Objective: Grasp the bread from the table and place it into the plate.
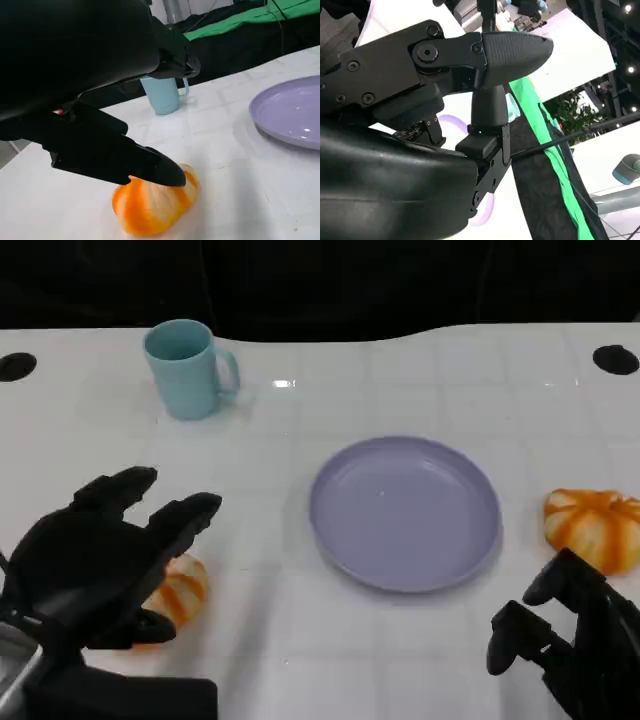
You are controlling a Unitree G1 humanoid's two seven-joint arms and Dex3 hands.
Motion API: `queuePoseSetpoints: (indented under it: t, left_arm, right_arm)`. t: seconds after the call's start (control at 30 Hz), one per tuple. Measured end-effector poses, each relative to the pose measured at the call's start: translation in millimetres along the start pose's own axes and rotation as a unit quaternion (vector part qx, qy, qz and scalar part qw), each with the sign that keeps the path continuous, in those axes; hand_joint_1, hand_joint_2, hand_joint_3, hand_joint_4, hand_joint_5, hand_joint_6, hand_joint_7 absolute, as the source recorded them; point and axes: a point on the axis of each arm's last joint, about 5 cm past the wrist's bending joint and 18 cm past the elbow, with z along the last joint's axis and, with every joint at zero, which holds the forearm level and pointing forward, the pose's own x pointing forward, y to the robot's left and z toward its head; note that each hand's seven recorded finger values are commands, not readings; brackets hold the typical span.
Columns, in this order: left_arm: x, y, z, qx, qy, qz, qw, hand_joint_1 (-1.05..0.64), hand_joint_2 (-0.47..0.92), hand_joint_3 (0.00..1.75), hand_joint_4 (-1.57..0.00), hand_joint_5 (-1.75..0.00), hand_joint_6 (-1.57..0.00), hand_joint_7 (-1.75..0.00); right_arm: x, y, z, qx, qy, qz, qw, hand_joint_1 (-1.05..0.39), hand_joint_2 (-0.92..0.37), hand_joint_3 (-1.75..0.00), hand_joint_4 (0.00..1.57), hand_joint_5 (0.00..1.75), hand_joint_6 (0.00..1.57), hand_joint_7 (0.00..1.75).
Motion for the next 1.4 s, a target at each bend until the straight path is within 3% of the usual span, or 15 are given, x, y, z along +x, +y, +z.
queuePoseSetpoints:
  t: [0.33,0.43,0.63,1.17,1.4]
  left_arm:
    - [21,-6.4,-2.9,0.014,0.004,-0.052,0.999,-0.57,0.90,0.00,-0.12,-0.06,-0.20,0.00]
    - [23,-9.1,-2.8,0.015,0.002,-0.060,0.998,-0.56,0.90,0.00,-0.19,-0.08,-0.23,-0.01]
    - [34,-24.6,-9.2,0.009,0.018,-0.096,0.995,-0.55,0.91,0.00,-0.17,-0.06,-0.21,0.00]
    - [57,-42.6,-16.8,0.010,0.052,-0.174,0.983,-0.58,0.89,0.00,-0.11,-0.01,-0.17,0.00]
    - [68,-52.6,-21.3,-0.002,0.060,-0.188,0.980,-0.58,0.88,0.00,-0.15,-0.03,-0.18,-0.01]
  right_arm:
    - [-0.2,-1.3,0.9,0.006,-0.004,-0.001,1.0000,-0.58,-0.92,-0.37,0.76,1.75,0.55,1.63]
    - [-0.7,-2.0,1.3,0.006,-0.005,-0.003,1.0000,-0.59,-0.92,-0.37,0.76,1.75,0.55,1.63]
    - [-0.5,-2.3,1.4,0.006,-0.002,-0.003,1.0000,-0.59,-0.92,-0.38,0.76,1.75,0.55,1.63]
    - [-0.9,-2.4,1.2,0.004,0.000,0.002,1.0000,-0.59,-0.92,-0.38,0.77,1.75,0.55,1.65]
    - [-1.1,-2.6,1.4,0.003,0.000,0.006,1.0000,-0.59,-0.92,-0.40,0.77,1.75,0.54,1.65]
